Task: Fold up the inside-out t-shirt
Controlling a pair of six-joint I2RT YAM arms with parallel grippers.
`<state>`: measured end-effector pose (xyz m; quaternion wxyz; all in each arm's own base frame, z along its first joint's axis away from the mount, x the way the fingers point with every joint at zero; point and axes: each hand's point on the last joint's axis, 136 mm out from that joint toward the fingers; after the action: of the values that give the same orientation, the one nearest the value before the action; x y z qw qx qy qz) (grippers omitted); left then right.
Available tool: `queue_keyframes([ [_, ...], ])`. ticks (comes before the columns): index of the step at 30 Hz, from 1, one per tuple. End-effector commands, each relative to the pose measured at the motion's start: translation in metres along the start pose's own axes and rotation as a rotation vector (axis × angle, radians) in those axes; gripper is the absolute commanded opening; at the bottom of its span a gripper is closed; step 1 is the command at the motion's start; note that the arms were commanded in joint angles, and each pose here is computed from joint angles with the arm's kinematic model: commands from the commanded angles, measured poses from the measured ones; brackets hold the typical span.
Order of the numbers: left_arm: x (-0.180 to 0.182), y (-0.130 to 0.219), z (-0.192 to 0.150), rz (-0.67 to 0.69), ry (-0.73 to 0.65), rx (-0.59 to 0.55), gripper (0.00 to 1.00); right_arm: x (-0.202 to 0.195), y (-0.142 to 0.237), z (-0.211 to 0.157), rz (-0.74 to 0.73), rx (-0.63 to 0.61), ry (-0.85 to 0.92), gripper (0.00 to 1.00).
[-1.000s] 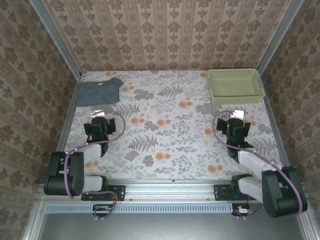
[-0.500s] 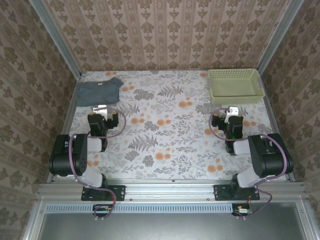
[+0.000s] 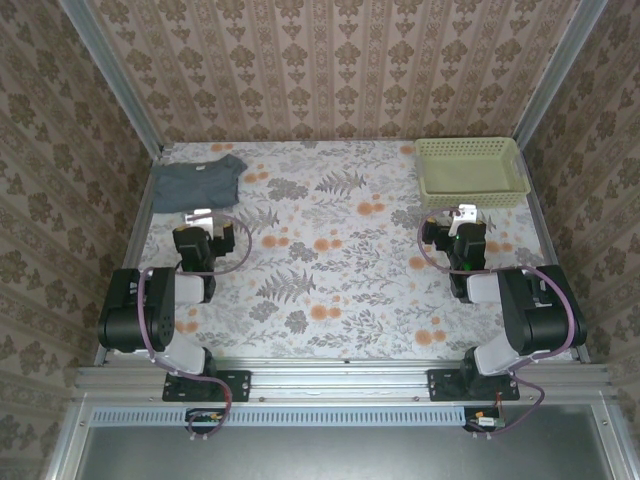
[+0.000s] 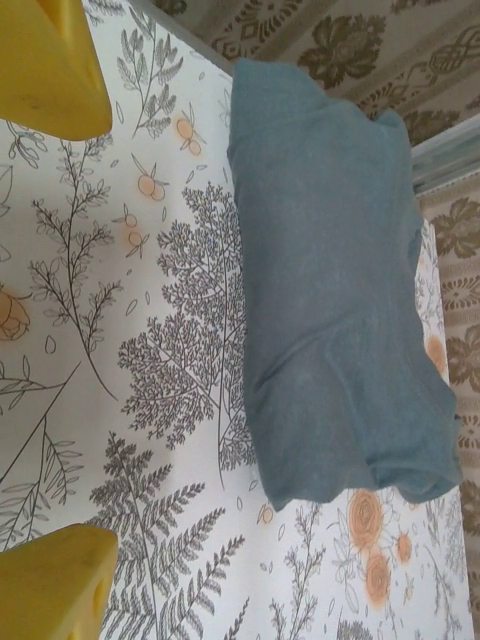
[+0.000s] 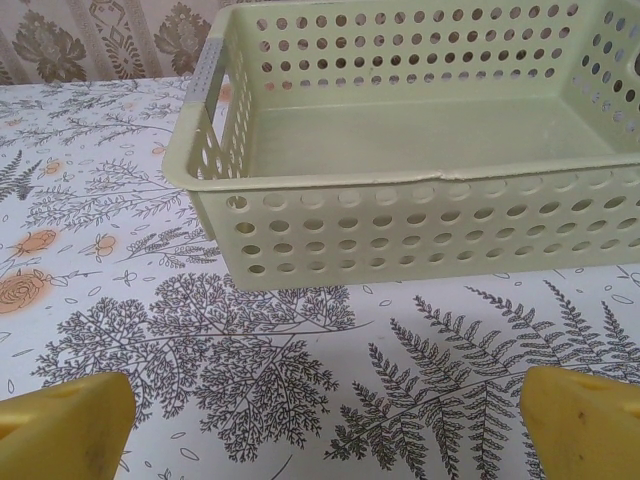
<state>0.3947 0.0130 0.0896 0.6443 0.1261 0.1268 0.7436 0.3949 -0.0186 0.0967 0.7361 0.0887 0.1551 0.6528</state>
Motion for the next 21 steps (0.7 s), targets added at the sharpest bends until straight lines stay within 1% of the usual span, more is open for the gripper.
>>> queue_keyframes([
  [1, 0.0076, 0.0023, 0.0074, 0.047, 0.029, -0.035, 1.0, 0.0034, -0.0011, 0.0036, 0.011, -0.004, 0.003, 1.0],
  [21, 0.0073, 0.0024, 0.0079, 0.045, 0.03, -0.037, 1.0, 0.0058, -0.0016, 0.0034, 0.018, -0.001, 0.01, 1.0],
])
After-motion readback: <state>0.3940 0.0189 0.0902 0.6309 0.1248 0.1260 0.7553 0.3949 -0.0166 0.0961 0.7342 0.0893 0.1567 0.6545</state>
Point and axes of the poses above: each hand's point on the last joint's axis, 136 mm out from that joint toward the fingers, its own y axis back along the fingers, its own x axis along the line the jaws close on, z = x × y, and after that the axes turned 7 degrees about y, right-handed
